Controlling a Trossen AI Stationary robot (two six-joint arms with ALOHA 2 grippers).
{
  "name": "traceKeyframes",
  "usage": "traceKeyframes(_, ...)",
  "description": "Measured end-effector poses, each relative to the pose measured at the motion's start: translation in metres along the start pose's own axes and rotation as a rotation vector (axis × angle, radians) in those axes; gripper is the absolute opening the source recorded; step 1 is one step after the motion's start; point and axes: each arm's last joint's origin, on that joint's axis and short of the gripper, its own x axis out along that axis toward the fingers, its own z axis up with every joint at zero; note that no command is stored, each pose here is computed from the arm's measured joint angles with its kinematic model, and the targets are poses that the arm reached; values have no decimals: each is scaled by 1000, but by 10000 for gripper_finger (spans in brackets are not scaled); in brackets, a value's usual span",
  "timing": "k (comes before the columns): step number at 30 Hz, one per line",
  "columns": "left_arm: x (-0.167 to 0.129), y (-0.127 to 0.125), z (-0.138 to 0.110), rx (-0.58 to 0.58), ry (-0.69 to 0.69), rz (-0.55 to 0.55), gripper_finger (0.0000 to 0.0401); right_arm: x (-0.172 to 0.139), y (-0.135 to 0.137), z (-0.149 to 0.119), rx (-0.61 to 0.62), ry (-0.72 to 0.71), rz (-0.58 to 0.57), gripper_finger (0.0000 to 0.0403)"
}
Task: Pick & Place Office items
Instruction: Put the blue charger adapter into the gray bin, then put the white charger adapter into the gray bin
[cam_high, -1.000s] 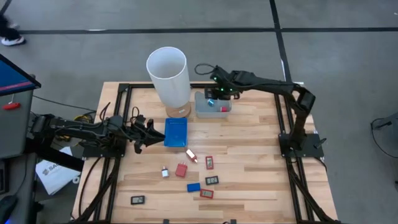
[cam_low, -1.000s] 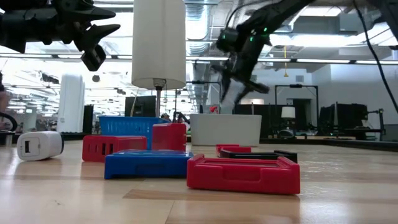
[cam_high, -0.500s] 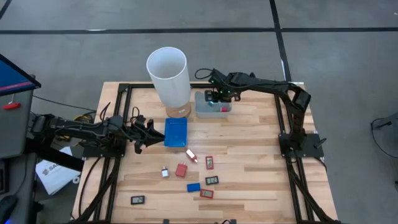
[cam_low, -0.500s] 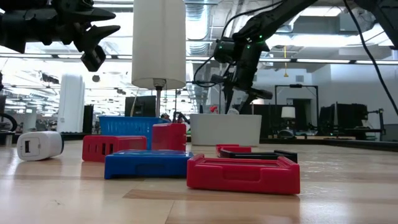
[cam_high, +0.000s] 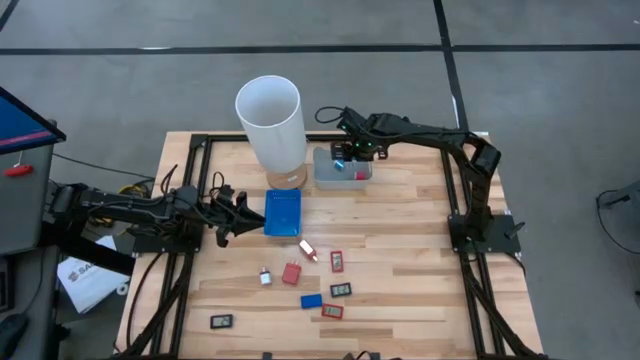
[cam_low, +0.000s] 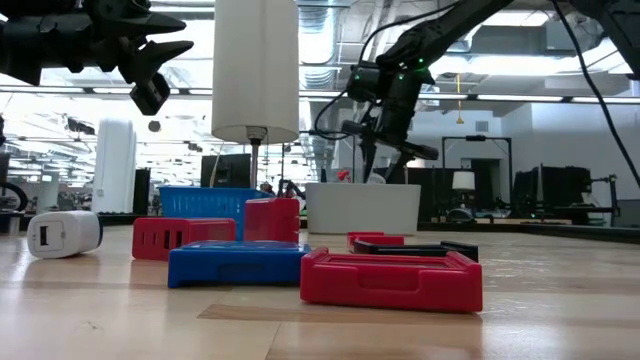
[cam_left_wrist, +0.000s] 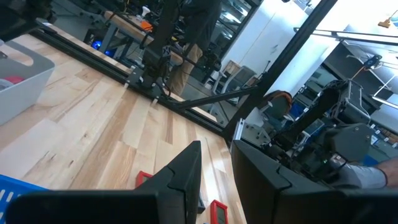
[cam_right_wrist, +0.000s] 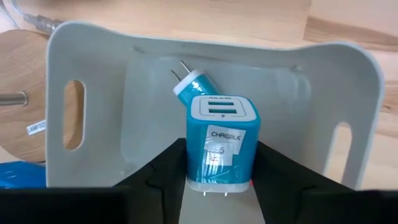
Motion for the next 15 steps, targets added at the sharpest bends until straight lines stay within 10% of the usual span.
traceKeyframes(15, 0, 0, 0, -4, 0, 0, 86, 0, 5, 1, -35, -27, 39, 175)
